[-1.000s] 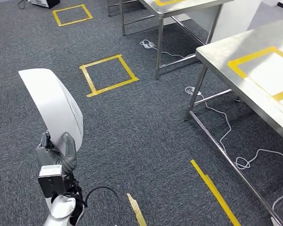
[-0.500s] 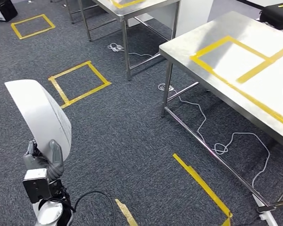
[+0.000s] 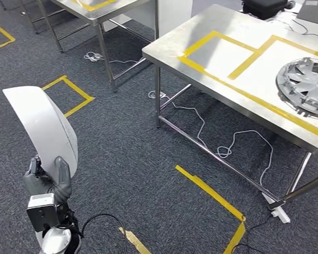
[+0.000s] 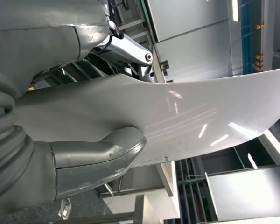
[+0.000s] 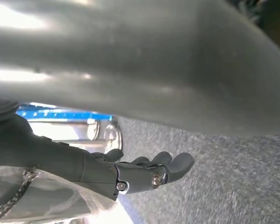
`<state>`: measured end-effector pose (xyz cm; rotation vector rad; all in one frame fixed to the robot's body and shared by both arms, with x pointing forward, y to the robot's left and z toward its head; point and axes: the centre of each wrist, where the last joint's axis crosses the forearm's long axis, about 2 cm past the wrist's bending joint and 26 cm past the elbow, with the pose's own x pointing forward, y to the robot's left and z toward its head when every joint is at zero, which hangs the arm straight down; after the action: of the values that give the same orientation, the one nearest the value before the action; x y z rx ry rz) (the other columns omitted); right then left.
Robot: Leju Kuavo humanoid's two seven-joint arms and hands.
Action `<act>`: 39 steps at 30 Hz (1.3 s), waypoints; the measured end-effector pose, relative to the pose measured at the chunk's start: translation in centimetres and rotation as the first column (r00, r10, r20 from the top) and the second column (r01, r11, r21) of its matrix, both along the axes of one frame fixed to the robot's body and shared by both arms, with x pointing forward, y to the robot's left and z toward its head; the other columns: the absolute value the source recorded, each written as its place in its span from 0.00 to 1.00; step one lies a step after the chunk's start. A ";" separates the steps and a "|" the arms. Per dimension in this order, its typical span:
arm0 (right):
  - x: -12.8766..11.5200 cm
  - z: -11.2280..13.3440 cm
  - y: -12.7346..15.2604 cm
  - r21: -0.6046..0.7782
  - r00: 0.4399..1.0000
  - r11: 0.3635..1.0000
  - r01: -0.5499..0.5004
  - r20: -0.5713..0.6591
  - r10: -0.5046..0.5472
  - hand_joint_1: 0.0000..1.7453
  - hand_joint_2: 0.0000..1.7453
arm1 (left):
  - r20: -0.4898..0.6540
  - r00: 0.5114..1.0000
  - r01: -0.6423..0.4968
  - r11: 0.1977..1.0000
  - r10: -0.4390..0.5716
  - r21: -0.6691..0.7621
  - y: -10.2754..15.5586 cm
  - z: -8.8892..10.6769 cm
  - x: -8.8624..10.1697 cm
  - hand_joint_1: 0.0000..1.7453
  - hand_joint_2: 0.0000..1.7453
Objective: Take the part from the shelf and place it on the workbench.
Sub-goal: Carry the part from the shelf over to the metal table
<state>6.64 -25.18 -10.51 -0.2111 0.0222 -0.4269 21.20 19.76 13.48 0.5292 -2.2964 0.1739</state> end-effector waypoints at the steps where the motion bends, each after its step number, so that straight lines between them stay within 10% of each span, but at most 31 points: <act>1: 0.1 0.0 0.0 -0.001 1.000 1.000 0.003 0.002 -0.003 0.00 0.00 | 0.001 1.000 0.000 1.000 0.000 0.000 0.0 0.0 0.0 1.00 1.00; 39: -0.6 0.0 1.3 0.060 0.991 0.990 -0.131 0.012 0.130 0.00 0.00 | -0.036 0.998 0.043 0.999 -0.044 -0.006 -0.6 -0.7 -1.0 1.00 1.00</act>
<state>6.07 -23.93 -10.52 -0.1503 0.0135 -0.2961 20.15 19.14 12.81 0.4755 -2.2700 0.1484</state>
